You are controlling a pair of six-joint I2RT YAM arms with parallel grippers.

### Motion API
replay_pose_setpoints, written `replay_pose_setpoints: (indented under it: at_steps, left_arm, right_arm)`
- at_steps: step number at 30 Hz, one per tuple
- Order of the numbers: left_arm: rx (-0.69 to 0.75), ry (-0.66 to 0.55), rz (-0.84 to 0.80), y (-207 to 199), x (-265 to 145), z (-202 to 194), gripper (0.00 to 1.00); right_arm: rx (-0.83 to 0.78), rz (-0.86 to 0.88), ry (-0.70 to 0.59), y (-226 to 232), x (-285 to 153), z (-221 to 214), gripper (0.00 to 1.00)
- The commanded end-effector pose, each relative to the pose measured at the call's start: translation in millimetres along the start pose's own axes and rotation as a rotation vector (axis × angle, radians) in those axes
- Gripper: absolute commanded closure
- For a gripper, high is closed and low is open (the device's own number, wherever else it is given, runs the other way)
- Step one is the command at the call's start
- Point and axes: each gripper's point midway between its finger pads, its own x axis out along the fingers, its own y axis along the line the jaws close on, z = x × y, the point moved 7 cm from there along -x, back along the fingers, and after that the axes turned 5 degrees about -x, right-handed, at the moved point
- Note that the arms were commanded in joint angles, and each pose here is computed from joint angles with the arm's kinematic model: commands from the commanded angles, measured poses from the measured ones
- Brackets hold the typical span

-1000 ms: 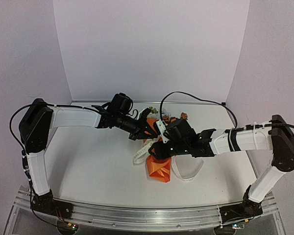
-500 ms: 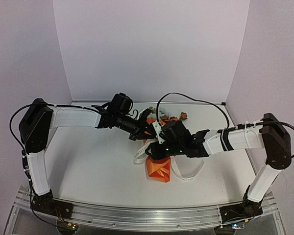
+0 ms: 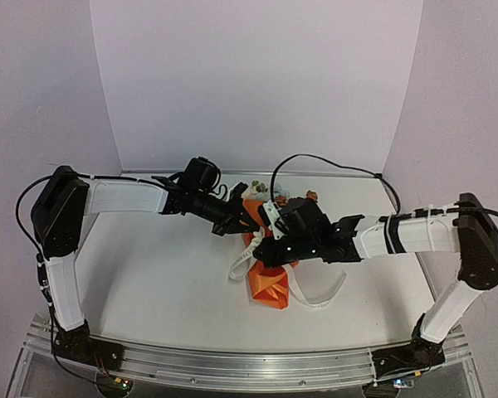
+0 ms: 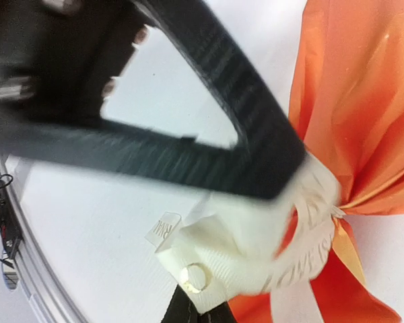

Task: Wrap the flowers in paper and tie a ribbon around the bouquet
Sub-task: Cross the half-tied ribbon over the folded bouquet.

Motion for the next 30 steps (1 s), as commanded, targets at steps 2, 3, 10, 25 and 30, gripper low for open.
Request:
replay_pose_setpoints:
  at_steps: [2, 3, 10, 25, 30]
  left_arm:
    - [0.004, -0.058, 0.076, 12.7, -6.0, 10.4, 1.00]
    - [0.003, -0.064, 0.084, 15.1, -6.3, 11.2, 1.00]
    - [0.005, -0.083, 0.123, 26.5, -5.7, 10.8, 1.00]
    - [0.020, -0.017, 0.084, 29.7, 14.8, -7.8, 1.00]
    - [0.014, -0.009, 0.082, 30.0, 13.9, -11.2, 1.00]
  right_arm:
    - [0.040, 0.020, 0.011, -0.2, -34.9, 7.5, 1.00]
    - [0.048, 0.018, 0.035, -1.7, -37.3, 5.4, 1.00]
    - [0.116, 0.020, 0.156, -16.8, -54.1, -4.0, 1.00]
    - [0.171, -0.044, 0.251, -44.9, -67.9, -22.4, 1.00]
    - [0.216, -0.104, 0.234, -50.9, -80.0, -14.8, 1.00]
